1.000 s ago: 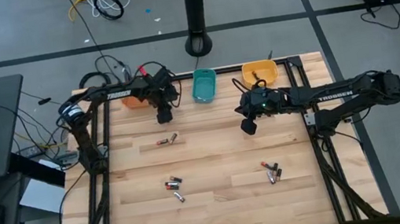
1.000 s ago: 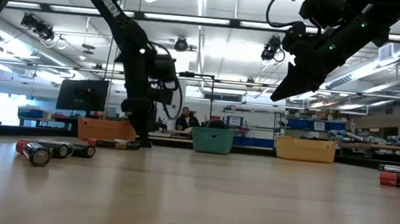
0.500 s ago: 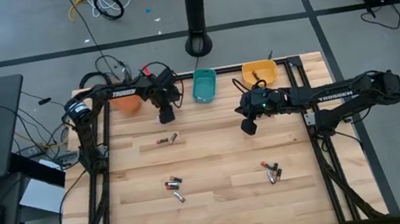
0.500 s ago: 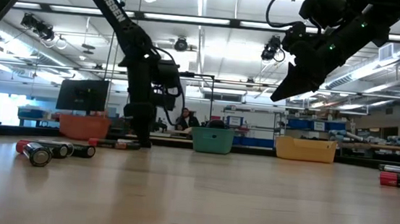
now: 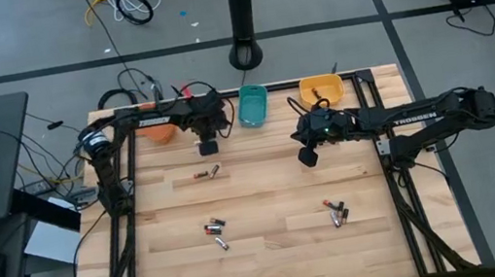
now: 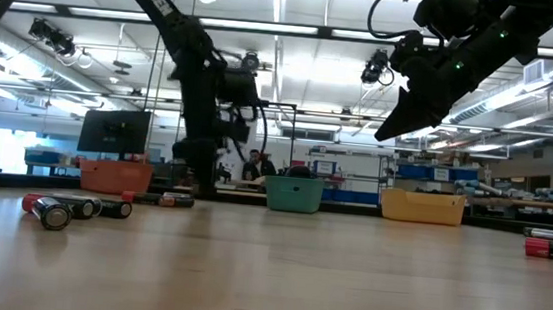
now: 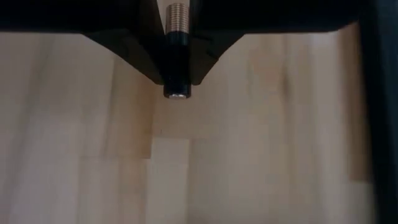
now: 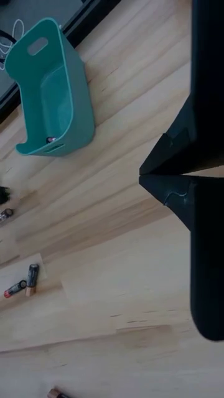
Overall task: Sort batteries
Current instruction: Put the brown-black battery in the orange bin
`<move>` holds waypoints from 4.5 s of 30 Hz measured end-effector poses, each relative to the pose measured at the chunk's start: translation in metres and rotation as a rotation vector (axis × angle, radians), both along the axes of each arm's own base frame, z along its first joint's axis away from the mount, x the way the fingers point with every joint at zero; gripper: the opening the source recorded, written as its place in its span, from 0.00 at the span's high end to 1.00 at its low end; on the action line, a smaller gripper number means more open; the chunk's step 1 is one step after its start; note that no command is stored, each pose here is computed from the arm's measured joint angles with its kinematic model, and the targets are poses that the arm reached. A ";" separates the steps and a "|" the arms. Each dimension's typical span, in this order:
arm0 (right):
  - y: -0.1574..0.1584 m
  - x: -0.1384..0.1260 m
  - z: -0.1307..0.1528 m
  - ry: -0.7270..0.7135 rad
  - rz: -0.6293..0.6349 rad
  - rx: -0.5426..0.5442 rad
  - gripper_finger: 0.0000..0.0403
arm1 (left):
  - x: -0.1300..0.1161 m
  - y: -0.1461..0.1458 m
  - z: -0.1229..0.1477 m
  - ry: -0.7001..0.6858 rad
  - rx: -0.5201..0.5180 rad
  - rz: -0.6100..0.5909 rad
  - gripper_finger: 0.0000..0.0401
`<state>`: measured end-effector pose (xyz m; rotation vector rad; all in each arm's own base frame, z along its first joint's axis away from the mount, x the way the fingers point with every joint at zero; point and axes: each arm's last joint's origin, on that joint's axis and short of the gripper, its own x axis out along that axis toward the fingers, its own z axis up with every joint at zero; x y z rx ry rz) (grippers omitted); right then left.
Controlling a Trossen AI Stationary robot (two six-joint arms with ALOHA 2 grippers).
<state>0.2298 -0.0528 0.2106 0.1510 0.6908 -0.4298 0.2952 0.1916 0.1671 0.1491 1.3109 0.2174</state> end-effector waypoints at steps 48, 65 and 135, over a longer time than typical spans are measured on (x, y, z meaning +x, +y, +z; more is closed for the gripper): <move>0.000 0.000 0.000 0.003 -0.001 0.002 0.95 | -0.094 0.084 0.031 -0.203 -0.081 0.781 0.89; 0.001 0.008 -0.024 -0.028 0.010 -0.040 0.97 | -0.096 0.072 0.036 -0.105 -0.073 0.709 0.89; 0.003 0.010 -0.026 -0.039 0.000 -0.028 0.97 | -0.112 0.052 0.038 -0.398 0.010 0.798 0.89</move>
